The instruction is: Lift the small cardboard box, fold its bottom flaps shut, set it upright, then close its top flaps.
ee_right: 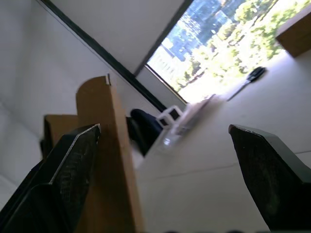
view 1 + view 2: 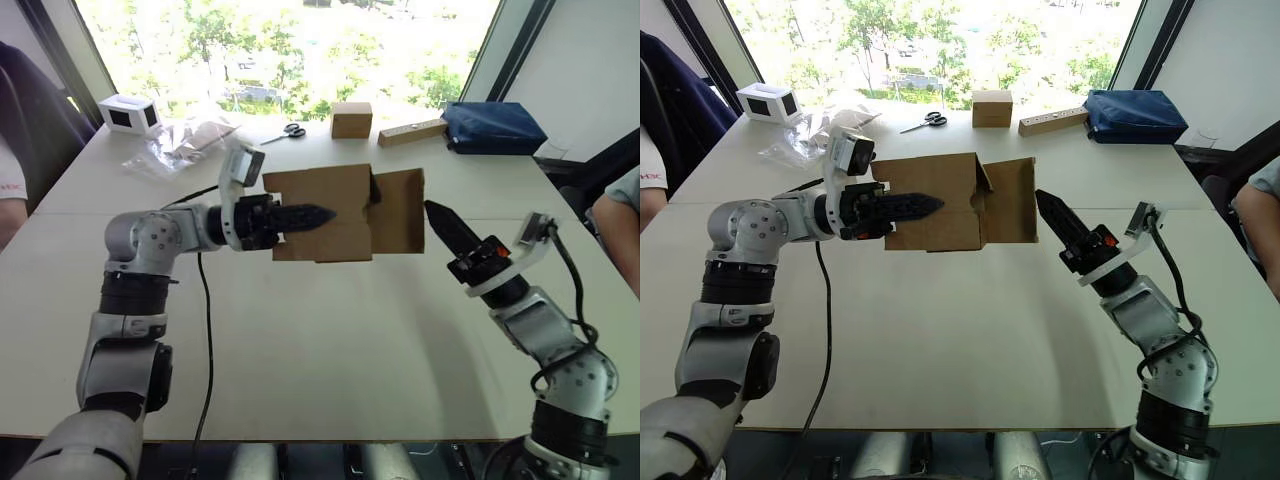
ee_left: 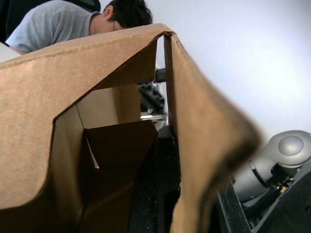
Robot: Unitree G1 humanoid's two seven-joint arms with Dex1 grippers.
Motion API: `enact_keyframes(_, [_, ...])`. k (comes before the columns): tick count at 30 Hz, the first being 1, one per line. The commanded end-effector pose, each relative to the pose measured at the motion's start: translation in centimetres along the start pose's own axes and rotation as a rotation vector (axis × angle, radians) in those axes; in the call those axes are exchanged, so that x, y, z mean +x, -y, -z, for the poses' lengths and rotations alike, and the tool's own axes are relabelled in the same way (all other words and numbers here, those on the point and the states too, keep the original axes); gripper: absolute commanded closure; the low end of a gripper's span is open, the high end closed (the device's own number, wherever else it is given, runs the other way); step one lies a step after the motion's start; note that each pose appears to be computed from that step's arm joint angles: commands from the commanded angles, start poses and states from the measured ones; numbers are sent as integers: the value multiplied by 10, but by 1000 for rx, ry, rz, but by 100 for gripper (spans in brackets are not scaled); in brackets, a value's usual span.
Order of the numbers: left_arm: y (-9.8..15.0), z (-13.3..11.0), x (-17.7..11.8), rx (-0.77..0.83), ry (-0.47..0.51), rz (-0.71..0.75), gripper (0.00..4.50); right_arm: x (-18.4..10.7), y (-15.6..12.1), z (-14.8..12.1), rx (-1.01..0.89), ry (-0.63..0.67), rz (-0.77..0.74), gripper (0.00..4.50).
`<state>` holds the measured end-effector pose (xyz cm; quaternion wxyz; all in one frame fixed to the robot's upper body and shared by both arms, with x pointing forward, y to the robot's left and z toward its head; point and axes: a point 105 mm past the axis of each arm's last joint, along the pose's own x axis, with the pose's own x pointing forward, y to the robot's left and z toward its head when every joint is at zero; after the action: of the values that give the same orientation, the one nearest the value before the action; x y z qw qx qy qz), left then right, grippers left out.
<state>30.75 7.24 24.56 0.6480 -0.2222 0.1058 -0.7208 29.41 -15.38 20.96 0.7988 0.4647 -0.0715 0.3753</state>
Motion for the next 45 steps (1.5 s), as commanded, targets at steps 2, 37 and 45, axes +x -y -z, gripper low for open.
enact_keyframes(2, [9, -13, 3, 60, 32, 29, 450, 15, -46, 18, 81, -27, -151, 2])
enact_keyframes(37, [3, -14, 7, 62, 50, 3, 450, 7, -47, 11, -135, -98, -97, 252])
enact_keyframes(45, [3, -14, 6, 60, 52, -1, 450, 4, -49, 7, -138, -92, -100, 252])
